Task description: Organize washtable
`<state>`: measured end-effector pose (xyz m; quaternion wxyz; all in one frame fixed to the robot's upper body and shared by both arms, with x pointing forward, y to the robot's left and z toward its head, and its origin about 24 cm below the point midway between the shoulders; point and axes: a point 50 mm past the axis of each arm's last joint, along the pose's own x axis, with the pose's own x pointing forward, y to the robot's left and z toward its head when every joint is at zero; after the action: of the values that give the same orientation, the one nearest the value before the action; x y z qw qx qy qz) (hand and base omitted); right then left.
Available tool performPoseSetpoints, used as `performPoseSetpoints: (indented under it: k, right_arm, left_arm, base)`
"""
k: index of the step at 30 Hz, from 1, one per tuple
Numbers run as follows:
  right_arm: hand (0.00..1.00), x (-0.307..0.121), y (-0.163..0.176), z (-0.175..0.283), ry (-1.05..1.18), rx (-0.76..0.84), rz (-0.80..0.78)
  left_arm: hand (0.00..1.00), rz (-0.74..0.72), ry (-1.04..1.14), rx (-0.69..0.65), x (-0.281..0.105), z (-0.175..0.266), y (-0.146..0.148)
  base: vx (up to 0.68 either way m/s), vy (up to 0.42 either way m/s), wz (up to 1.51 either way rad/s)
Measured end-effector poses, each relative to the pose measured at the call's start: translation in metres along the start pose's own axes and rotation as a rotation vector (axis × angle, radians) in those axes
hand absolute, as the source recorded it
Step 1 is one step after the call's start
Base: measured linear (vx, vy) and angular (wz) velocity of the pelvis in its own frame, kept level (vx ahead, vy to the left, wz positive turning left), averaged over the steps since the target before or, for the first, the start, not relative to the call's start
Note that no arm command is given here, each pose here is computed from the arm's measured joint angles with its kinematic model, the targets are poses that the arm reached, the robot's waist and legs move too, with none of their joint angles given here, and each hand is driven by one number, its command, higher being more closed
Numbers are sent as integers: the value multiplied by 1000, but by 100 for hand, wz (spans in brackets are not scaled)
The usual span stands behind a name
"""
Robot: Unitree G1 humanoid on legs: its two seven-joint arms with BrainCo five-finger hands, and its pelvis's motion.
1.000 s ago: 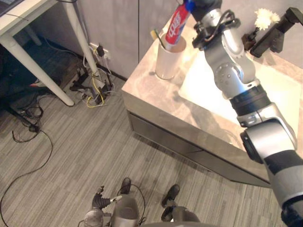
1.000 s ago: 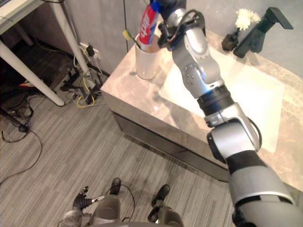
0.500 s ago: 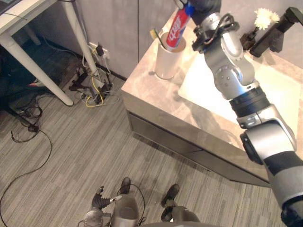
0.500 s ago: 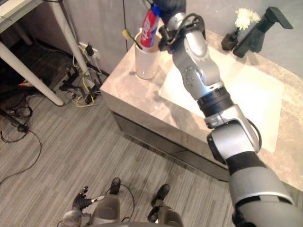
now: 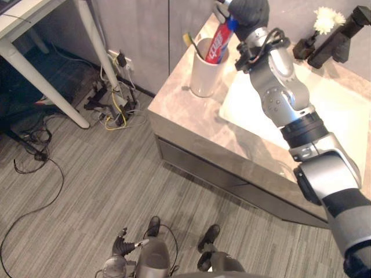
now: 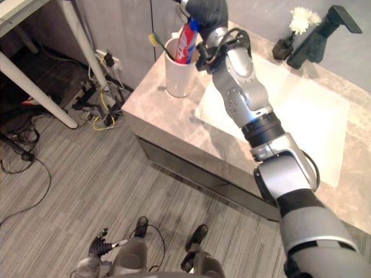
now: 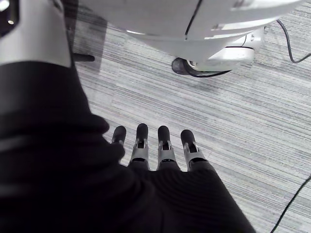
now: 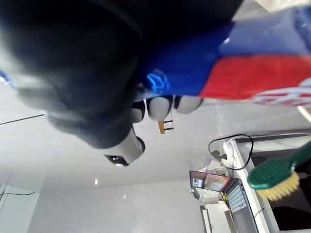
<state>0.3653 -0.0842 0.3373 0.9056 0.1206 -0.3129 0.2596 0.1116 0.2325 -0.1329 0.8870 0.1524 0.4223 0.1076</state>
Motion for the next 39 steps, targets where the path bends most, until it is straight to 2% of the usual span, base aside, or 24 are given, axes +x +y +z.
performPoseSetpoints:
  k: [20, 39]
  right_arm:
    - [100, -12, -2, -21, 53, 38, -23]
    - [100, -13, 1, -22, 51, 24, -11]
  left_arm:
    - [0, 0, -1, -9, 0, 0, 0]
    - [0, 1, -9, -13, 0, 2, -1]
  base:
    - [0, 0, 0]
    - [0, 0, 0]
